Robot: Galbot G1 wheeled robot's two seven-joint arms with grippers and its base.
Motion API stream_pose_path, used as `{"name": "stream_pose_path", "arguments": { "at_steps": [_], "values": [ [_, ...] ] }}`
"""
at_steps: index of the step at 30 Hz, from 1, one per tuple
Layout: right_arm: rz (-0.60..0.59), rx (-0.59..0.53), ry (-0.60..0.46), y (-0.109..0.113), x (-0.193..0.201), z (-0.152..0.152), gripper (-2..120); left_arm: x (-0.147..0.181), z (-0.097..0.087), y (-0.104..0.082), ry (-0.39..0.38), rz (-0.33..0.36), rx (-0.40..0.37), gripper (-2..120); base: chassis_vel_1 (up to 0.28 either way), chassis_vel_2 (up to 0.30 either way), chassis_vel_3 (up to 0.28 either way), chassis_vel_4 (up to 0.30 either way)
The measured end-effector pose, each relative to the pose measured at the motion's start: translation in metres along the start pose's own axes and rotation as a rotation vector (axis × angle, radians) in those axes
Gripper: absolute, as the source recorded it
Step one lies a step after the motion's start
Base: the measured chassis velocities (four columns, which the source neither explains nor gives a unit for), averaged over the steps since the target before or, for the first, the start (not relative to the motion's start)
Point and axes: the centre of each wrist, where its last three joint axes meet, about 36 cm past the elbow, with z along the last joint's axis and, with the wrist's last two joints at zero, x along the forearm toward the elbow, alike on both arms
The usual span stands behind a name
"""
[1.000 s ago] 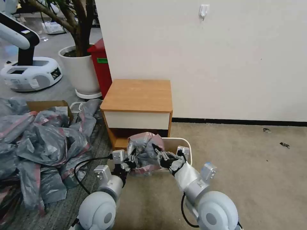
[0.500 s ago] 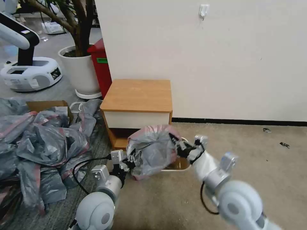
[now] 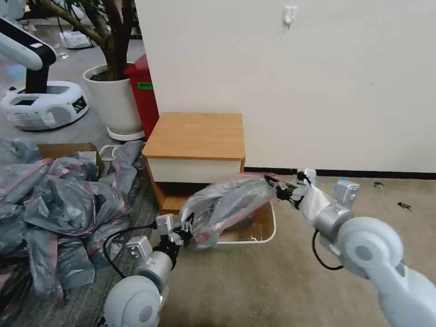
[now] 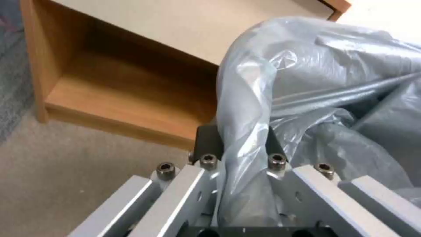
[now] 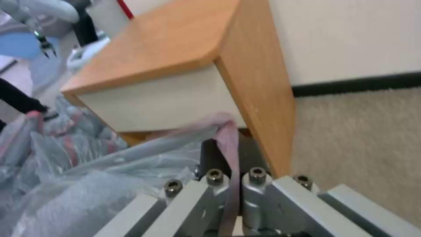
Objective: Pick up the garbage bag from the table and place it over the trash can.
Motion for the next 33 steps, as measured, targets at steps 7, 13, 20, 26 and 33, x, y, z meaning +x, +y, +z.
{"name": "stream_pose_path", "arguments": {
  "at_steps": [7,13,20,26,33],
  "values": [
    [0.007,-0.039,0.070,-0.008,0.019,-0.001,0,-0.004,0.000,0.002,0.008,0.004,0.050,5,0.000,0.000,0.000,0.000],
    [-0.006,-0.113,0.086,-0.006,0.025,0.007,0,-0.004,-0.004,0.002,0.019,0.027,0.114,5,0.000,0.000,0.000,0.000],
    [-0.021,-0.165,0.013,0.003,0.033,0.007,17,-0.003,-0.013,0.009,0.014,0.021,0.133,5,0.000,0.000,0.000,0.000],
    [-0.049,-0.222,-0.024,0.017,0.043,0.010,37,-0.009,-0.015,0.016,-0.003,-0.013,0.125,5,0.000,0.000,0.000,0.000],
    [-0.049,-0.399,-0.186,0.038,0.032,0.036,65,-0.016,-0.020,0.023,-0.071,-0.061,0.123,5,0.000,0.000,0.000,0.000]
  ]
}}
